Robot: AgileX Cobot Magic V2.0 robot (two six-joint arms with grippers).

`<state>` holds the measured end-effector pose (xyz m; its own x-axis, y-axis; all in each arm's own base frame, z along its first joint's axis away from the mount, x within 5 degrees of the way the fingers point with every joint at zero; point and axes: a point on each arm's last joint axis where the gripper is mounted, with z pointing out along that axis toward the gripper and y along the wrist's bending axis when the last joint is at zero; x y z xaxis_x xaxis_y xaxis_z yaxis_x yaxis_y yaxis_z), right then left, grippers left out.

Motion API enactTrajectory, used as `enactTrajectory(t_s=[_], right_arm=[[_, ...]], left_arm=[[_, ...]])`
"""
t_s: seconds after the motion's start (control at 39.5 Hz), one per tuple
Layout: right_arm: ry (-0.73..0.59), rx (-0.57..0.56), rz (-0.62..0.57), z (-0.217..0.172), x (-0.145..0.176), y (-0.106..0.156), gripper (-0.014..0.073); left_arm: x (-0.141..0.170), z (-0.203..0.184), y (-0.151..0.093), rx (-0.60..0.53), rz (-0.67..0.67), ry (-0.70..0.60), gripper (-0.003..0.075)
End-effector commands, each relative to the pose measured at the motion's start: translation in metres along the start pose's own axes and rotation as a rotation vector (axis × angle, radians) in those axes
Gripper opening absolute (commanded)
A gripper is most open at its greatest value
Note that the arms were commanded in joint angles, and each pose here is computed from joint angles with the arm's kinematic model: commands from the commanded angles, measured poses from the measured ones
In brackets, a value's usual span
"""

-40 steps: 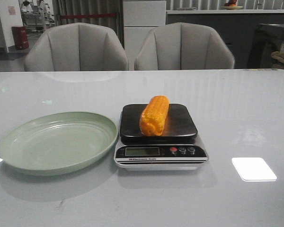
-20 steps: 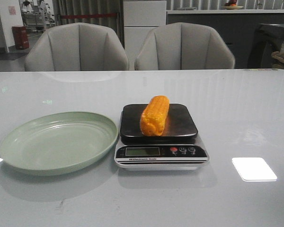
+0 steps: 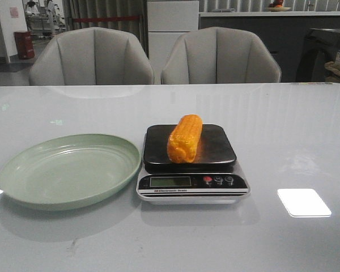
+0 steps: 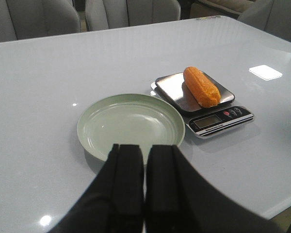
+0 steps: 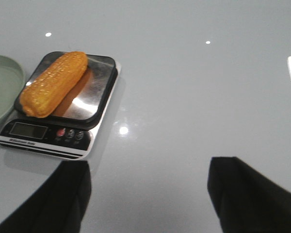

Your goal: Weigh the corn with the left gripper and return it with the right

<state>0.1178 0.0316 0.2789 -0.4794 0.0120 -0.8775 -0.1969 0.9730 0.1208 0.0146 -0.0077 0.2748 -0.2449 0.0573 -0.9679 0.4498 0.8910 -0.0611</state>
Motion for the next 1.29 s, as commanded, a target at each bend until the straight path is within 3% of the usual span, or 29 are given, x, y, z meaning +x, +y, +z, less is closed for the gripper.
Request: enactTrajectory(t_s=[0.0,0.2,0.43,0.66,0.86,0.96,1.27], right_arm=[[-0.074,-0.069,0.005,0.000,-0.026,0.011,0.0608],[-0.001,-0.179,0.009,0.019,-0.061,0.039,0.0608],[0.130,-0.181,0.061,0.072,-0.099,0.063,0.0607],[0.317,-0.126,0.093,0.134,-0.120,0.084,0.0607],[0.405,0.038,0.105,0.184,-0.127,0.107,0.0607],[0.448,0.107,0.156,0.202,-0.128,0.117,0.0607],[0.537,0.163,0.209,0.240,-0.125,0.146,0.0607]], left_arm=[[-0.013,-0.006,-0.001,0.007,0.000,-0.111,0.0114],[-0.013,-0.006,-0.001,0.007,0.000,-0.111,0.0114],[-0.013,-0.006,-0.001,0.007,0.000,-0.111,0.0114],[-0.013,-0.006,-0.001,0.007,0.000,-0.111,0.0114],[-0.013,-0.006,-0.001,0.007,0.000,-0.111,0.0114],[-0.013,-0.006,-0.001,0.007,0.000,-0.111,0.0114],[-0.013,-0.006,-0.001,0.007,0.000,-0.112,0.0114]])
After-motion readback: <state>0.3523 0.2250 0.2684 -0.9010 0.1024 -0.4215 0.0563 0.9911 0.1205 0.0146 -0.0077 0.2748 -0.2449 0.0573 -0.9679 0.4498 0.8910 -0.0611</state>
